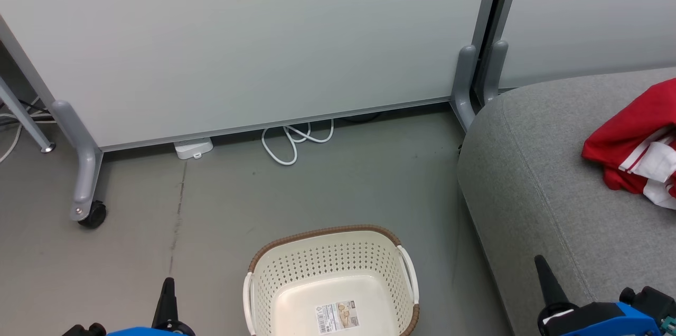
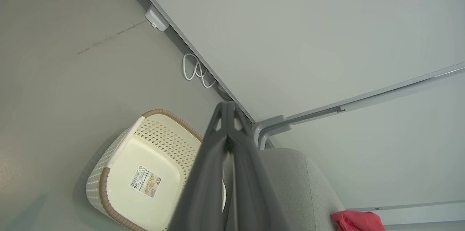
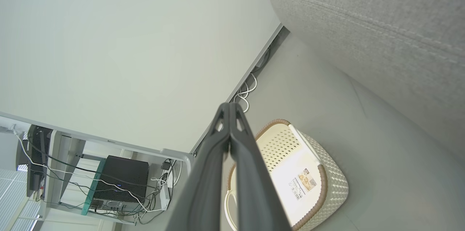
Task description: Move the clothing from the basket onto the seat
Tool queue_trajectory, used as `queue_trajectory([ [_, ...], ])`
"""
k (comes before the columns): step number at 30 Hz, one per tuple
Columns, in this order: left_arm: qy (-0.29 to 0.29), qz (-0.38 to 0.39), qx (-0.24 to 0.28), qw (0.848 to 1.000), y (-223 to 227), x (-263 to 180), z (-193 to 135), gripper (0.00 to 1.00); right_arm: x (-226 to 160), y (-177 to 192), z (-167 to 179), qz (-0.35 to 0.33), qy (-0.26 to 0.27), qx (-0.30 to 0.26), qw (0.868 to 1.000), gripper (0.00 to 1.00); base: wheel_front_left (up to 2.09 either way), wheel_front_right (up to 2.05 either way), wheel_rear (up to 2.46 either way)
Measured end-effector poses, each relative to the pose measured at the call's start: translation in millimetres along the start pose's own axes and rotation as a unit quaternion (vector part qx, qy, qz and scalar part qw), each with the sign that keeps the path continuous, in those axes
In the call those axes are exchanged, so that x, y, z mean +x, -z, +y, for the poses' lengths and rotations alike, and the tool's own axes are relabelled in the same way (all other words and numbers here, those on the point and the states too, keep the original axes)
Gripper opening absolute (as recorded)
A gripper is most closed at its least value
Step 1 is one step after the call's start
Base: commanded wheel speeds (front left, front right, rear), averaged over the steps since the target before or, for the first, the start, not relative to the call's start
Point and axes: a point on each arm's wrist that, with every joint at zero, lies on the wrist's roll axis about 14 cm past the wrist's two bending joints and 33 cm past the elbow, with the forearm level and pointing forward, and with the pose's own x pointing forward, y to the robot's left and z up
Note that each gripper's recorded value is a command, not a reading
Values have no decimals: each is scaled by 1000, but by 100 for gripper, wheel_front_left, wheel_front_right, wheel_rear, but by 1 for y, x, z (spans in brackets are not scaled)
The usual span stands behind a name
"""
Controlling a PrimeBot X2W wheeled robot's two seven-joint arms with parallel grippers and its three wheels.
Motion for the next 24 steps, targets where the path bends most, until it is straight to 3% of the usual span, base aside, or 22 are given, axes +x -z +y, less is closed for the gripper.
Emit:
queue_trajectory([
  [24, 40, -14, -101, 994, -20, 13, -27, 0, 7, -17, 20, -16, -34, 109, 993, 0, 0, 0, 0],
])
